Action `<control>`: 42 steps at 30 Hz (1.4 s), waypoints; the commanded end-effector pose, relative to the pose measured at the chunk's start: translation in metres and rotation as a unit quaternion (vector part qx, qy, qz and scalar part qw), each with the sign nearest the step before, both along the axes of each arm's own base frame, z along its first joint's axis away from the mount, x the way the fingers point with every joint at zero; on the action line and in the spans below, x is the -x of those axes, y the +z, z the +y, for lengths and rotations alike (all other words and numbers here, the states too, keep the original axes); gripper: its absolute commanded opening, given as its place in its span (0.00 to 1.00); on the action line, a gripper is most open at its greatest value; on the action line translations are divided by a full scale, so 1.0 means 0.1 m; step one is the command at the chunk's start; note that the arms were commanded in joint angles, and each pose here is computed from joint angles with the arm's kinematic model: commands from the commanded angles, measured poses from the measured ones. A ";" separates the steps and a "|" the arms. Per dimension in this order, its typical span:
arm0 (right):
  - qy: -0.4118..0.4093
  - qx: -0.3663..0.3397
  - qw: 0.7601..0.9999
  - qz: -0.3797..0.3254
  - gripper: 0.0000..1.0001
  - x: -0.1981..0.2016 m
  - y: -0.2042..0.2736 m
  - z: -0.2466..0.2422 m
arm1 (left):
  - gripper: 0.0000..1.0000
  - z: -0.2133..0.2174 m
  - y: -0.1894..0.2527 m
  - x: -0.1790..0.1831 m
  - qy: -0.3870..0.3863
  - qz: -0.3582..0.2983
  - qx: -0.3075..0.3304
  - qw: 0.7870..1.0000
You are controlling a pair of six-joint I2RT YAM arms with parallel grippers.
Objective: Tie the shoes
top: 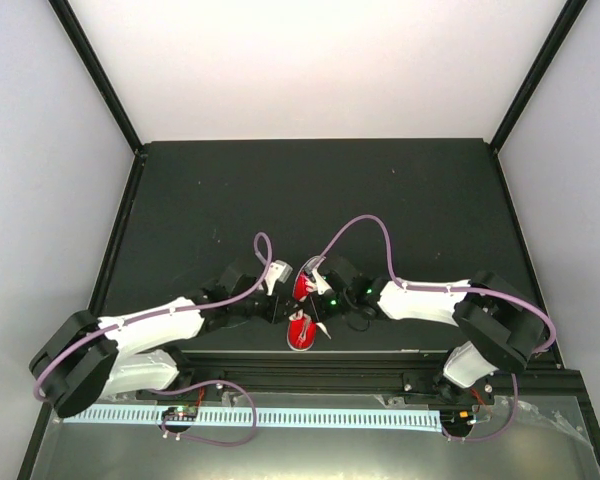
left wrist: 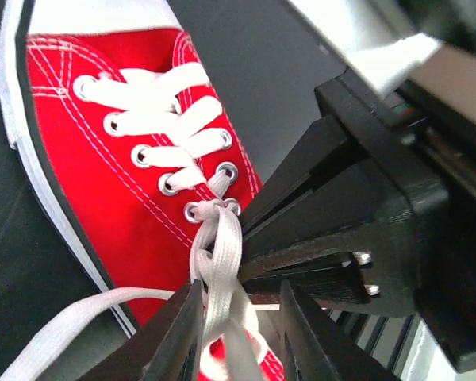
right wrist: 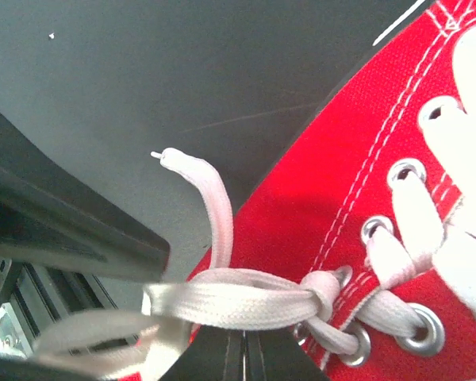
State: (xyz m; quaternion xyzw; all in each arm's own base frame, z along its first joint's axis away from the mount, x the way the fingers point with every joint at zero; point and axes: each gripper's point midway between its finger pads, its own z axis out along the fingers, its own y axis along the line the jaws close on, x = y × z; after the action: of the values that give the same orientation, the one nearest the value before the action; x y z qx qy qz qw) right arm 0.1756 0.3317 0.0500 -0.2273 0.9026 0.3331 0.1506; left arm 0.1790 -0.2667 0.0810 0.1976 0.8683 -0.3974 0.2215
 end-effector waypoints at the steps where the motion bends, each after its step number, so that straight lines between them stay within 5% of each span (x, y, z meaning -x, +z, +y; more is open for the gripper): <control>1: -0.016 0.003 1.000 -0.016 0.02 -0.05 0.02 -0.03 | 0.34 0.08 0.15 -0.11 0.034 -0.021 0.000 0.999; 7: -0.017 0.003 1.000 -0.016 0.02 -0.04 0.02 -0.04 | 0.49 0.20 0.25 -0.26 0.079 -0.023 -0.005 0.997; 17: -0.019 0.003 1.000 -0.017 0.02 -0.05 0.03 -0.04 | 0.46 0.26 0.09 -0.47 0.091 0.040 -0.035 0.994; 29: -0.027 0.008 0.999 -0.020 0.02 -0.06 0.04 -0.08 | 0.37 0.00 -0.18 -0.33 -0.035 0.106 -0.044 0.993; 42: -0.032 0.012 0.999 -0.020 0.02 -0.07 0.03 -0.09 | 0.36 -0.05 -0.10 -0.30 -0.043 0.096 -0.014 0.994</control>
State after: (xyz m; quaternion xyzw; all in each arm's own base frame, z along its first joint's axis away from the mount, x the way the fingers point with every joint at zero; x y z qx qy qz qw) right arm 0.1804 0.3265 0.0518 -0.2129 0.9079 0.3210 0.1653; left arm 0.2072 -0.2636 0.0550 0.1895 0.8977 -0.3847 0.1015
